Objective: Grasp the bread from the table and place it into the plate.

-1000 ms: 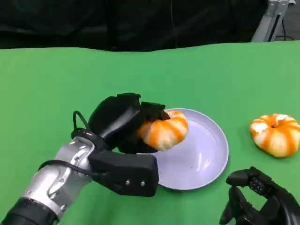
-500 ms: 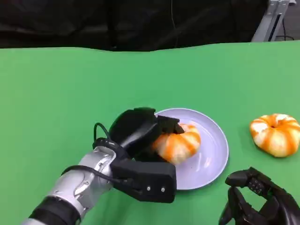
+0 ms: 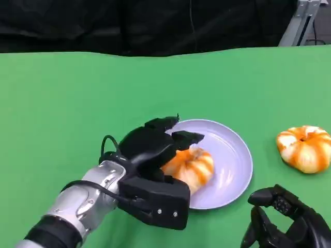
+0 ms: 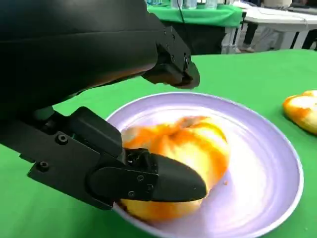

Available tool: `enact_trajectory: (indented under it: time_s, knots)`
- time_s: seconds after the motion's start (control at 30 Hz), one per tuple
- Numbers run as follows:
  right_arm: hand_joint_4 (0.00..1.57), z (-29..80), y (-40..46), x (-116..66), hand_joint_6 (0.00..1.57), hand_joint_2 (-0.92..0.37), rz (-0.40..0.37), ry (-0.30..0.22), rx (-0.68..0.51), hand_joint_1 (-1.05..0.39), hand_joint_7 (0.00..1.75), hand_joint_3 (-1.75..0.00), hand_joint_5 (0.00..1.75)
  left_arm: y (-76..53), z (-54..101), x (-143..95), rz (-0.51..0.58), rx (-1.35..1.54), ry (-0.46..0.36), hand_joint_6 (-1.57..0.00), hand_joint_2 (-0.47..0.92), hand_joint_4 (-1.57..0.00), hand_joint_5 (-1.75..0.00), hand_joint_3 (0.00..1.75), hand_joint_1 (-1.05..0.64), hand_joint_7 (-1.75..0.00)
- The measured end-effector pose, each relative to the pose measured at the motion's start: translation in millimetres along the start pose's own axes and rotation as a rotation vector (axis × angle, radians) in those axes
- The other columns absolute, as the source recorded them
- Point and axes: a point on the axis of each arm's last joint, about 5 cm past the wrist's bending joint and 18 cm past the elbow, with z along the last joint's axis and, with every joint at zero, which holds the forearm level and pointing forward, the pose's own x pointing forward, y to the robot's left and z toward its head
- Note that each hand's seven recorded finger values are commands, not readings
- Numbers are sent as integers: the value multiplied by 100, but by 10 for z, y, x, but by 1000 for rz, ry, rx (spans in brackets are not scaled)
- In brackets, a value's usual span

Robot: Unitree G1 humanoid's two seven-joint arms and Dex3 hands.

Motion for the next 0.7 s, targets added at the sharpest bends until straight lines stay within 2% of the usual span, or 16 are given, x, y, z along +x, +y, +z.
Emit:
enact_trajectory:
  time_s: [0.03, 0.13, 0.17, 0.23, 0.33, 0.37, 0.43, 0.47, 0.5, 0.53, 0.6, 0.67, 0.7]
  knots:
    - [93, 0, 0, 0, 84, -51, 0, 0, -1, -17, 136, -117, 158, 6, -5, -7, 1, -52, 7, -24, 92, 0, 0, 57, -102, 0]
    - [93, 0, -2, -4, 85, -50, 0, -1, -2, -17, 136, -117, 158, 9, -13, -33, 0, -234, 25, -23, 92, 0, 0, 52, -87, -1]
    - [93, 0, -2, -4, 85, -49, 0, -1, -2, -17, 135, -118, 158, 15, -12, -47, 1, -295, 24, -28, 92, -5, -2, 40, -67, -2]
    - [94, 0, -1, -5, 86, -49, -1, -2, -2, -17, 135, -118, 157, 38, -2, -68, 27, -448, 14, -31, 92, -10, -4, 32, -55, -3]
    - [93, 3, 5, -6, 85, -49, -6, -4, -3, -17, 136, -119, 158, 77, 10, -89, 81, -650, 5, -42, 92, -30, -13, 30, -24, -7]
    - [93, 3, 5, -8, 85, -49, -8, -4, -4, -17, 136, -119, 158, 89, 9, -97, 98, -729, 5, -45, 92, -34, -14, 30, -19, -7]
    - [93, 2, 4, -14, 85, -49, -10, -4, -4, -17, 136, -119, 158, 112, 9, -111, 131, -880, -1, -58, 92, -55, -22, 42, -8, -11]
    - [93, 1, 4, -15, 84, -50, -10, -3, -4, -17, 135, -118, 157, 129, 7, -119, 138, -949, -3, -73, 90, -72, -32, 59, -4, -13]
    - [93, 0, 5, -15, 84, -50, -9, -3, -4, -17, 135, -118, 157, 149, -5, -137, 137, -1016, 1, -83, 85, -79, -45, 74, -2, -14]
    - [93, 0, 5, -16, 84, -50, -9, -3, -3, -16, 136, -118, 157, 176, -25, -165, 134, -1099, 5, -95, 78, -83, -68, 92, -2, -18]
    - [94, -1, 3, -19, 84, -50, -12, -2, -3, -16, 137, -118, 158, 232, -71, -236, 130, -1270, -8, -111, 64, -85, -115, 118, -6, -31]
    - [93, 0, 5, -22, 84, -50, -16, -2, -3, -16, 137, -118, 158, 278, -101, -313, 138, -1382, -29, -113, 60, -85, -127, 124, -7, -38]
    - [93, 2, 6, -22, 84, -50, -18, -3, -3, -16, 137, -118, 158, 292, -107, -333, 138, -1407, -32, -98, 57, -87, -155, 136, -11, -108]
